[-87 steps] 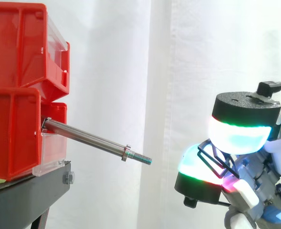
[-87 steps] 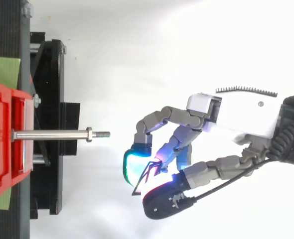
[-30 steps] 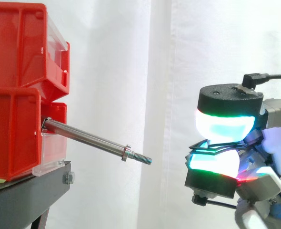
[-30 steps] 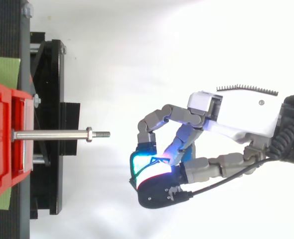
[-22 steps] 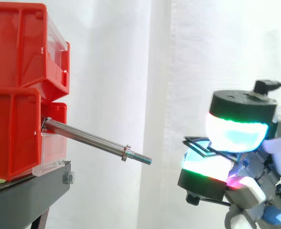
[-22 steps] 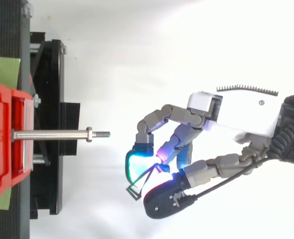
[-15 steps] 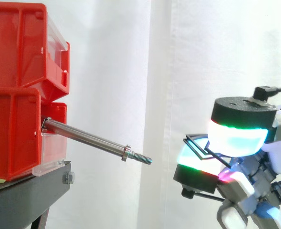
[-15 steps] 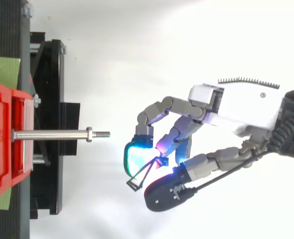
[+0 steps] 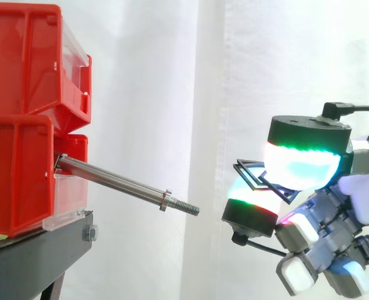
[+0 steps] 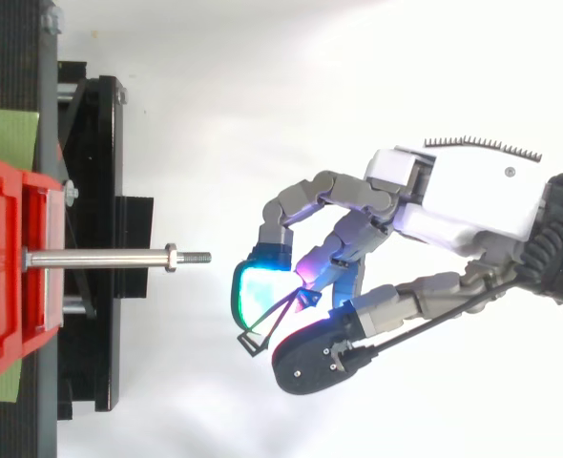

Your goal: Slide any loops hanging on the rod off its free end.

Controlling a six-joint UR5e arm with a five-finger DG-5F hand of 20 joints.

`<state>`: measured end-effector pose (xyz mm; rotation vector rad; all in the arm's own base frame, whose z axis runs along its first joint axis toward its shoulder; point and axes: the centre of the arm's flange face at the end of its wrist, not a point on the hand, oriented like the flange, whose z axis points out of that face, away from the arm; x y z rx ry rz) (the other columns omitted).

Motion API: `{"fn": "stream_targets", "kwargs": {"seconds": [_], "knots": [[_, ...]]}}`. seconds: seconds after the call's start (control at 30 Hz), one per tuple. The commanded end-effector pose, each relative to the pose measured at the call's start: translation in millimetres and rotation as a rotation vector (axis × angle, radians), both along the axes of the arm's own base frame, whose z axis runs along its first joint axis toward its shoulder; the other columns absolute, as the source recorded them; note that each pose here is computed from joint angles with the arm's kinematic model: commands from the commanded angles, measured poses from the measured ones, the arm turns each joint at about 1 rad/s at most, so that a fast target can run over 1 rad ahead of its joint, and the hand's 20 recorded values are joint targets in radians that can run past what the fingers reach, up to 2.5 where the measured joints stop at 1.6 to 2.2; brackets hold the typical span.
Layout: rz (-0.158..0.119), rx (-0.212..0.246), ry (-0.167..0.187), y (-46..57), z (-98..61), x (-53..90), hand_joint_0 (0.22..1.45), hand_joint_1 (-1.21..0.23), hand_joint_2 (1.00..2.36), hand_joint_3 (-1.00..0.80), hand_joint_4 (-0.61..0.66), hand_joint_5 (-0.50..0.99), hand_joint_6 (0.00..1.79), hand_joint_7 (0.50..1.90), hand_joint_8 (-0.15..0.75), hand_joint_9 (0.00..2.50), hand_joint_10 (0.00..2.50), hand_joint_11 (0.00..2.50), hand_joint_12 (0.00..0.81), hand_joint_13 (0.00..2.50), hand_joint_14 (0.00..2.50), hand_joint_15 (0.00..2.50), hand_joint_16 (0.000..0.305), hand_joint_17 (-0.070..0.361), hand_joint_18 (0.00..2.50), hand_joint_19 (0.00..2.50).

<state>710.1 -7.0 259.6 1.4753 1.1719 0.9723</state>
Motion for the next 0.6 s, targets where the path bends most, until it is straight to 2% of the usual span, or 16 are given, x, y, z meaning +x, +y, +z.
{"fn": "stream_targets", "kwargs": {"seconds": [0.0,0.2,0.57], "knots": [[-0.004,-0.001,0.001,0.6,-0.5,-0.1,0.76,-0.86,1.00,-0.50,0.09,-0.21,0.87,0.99,0.294,0.96,0.02,0.78,0.352,0.94,0.01,0.33,0.053,0.120,1.04,0.68],[-0.014,0.004,-0.001,-0.3,-0.4,-0.3,0.75,-0.87,1.00,-0.50,0.09,-0.21,0.87,1.01,0.293,0.95,0.02,0.78,0.354,0.93,0.01,0.33,0.053,0.119,1.04,0.69],[-0.017,0.003,-0.002,2.2,-0.3,-0.4,0.70,-0.88,1.00,-0.50,0.12,-0.22,0.86,1.00,0.285,0.91,0.02,0.76,0.356,0.91,0.01,0.33,0.054,0.121,1.02,0.69]]}}
